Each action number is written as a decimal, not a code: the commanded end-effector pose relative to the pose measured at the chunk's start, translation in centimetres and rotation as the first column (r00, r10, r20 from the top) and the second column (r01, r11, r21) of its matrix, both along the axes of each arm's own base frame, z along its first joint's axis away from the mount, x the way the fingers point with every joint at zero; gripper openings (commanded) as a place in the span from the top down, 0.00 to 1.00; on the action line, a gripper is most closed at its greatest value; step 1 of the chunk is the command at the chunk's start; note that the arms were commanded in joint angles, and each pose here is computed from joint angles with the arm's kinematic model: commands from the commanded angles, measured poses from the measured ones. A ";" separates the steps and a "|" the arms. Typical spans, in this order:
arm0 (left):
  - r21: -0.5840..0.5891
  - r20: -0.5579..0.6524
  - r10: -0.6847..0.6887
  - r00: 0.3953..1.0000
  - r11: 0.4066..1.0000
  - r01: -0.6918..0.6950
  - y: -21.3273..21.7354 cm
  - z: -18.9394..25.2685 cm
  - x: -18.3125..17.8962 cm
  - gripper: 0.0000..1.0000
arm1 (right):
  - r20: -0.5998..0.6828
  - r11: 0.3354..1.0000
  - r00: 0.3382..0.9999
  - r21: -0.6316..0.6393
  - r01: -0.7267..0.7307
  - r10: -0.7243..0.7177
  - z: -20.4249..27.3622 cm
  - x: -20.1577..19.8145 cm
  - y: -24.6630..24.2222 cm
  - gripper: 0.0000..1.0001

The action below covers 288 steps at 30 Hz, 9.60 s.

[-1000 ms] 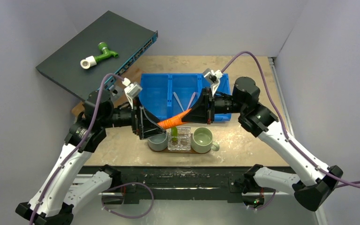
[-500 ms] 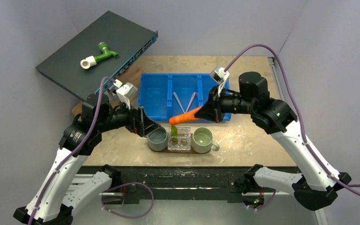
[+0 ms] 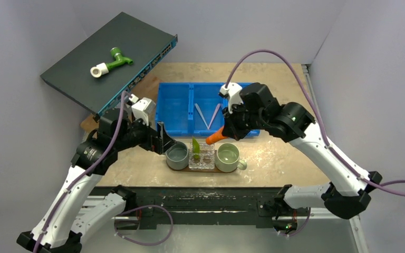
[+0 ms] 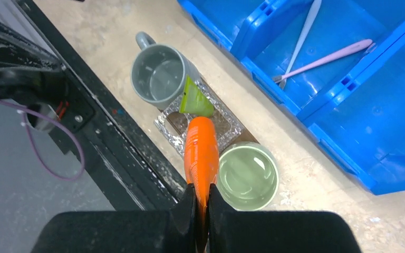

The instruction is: Prepare toiletry sets of a toothbrush and toothpaste on the tray

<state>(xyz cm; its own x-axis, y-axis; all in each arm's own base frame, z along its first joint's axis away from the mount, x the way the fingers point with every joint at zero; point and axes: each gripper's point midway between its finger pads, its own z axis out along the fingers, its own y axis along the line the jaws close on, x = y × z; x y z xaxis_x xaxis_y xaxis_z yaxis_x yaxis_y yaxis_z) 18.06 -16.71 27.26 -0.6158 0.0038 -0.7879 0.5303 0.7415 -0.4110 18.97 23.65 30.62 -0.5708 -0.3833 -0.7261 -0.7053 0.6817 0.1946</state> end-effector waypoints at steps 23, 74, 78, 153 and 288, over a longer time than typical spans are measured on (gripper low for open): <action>0.102 0.042 0.048 0.998 0.993 -0.052 1.5 -3.8 1.5 0.01 | 0.007 0.976 1.000 -0.218 -0.013 0.015 -3.0 1.2 4.1 1.00; 0.101 0.051 0.037 0.998 0.994 -0.042 1.3 -3.6 1.5 0.01 | -0.067 0.916 0.998 -0.399 -0.036 0.010 -11.8 2.4 6.3 1.00; 0.102 0.051 0.036 0.998 0.994 -0.041 1.3 -3.7 1.5 0.01 | -0.064 0.909 0.998 -0.416 -0.029 0.003 -12.4 2.6 6.3 1.00; 0.112 0.039 0.035 0.999 0.993 -0.040 1.2 -4.0 1.9 0.01 | -0.022 0.938 0.957 -0.208 0.277 -0.288 -17.6 20.6 8.6 0.50; -0.286 -0.201 -0.340 0.919 0.917 0.277 -6.3 7.6 -2.0 0.01 | 0.527 0.965 0.811 -0.082 -0.250 0.255 0.6 1.1 4.5 1.00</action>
